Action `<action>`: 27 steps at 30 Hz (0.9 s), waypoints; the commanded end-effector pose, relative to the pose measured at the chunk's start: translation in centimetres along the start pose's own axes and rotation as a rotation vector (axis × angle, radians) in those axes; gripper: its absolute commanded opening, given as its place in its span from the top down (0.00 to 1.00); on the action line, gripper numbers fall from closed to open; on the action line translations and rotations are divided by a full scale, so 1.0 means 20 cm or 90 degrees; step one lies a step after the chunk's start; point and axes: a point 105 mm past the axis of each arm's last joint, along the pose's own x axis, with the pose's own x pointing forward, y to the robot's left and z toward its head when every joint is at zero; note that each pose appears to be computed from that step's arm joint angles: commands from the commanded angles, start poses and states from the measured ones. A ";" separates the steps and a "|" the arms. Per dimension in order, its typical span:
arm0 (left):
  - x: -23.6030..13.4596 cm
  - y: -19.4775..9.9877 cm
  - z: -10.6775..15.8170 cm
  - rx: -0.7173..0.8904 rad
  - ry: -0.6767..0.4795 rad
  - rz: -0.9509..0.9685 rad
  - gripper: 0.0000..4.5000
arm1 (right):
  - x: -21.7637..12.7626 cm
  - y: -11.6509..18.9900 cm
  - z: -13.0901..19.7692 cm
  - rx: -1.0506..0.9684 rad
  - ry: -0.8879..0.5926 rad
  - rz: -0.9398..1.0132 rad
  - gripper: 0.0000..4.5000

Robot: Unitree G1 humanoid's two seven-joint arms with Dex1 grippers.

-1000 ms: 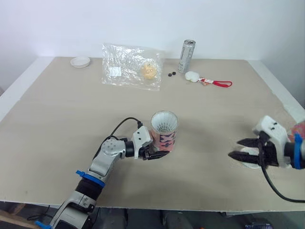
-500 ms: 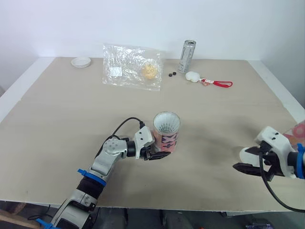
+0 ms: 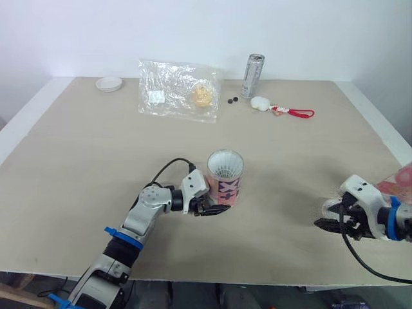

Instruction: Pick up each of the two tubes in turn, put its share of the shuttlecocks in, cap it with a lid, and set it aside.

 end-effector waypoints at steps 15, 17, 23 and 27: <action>0.00 0.01 -0.01 0.009 0.018 -0.004 0.35 | -0.01 -0.02 0.01 -0.027 0.003 -0.009 0.99; 0.00 0.01 -0.01 0.010 0.019 -0.004 0.35 | -0.02 -0.01 0.06 -0.057 -0.021 0.001 0.99; 0.00 0.02 -0.03 0.013 0.030 -0.005 0.35 | -0.15 0.13 0.45 -0.251 -0.145 0.097 0.99; 0.01 0.03 -0.04 0.013 0.037 -0.012 0.35 | -0.23 0.22 0.65 -0.362 -0.190 0.143 0.99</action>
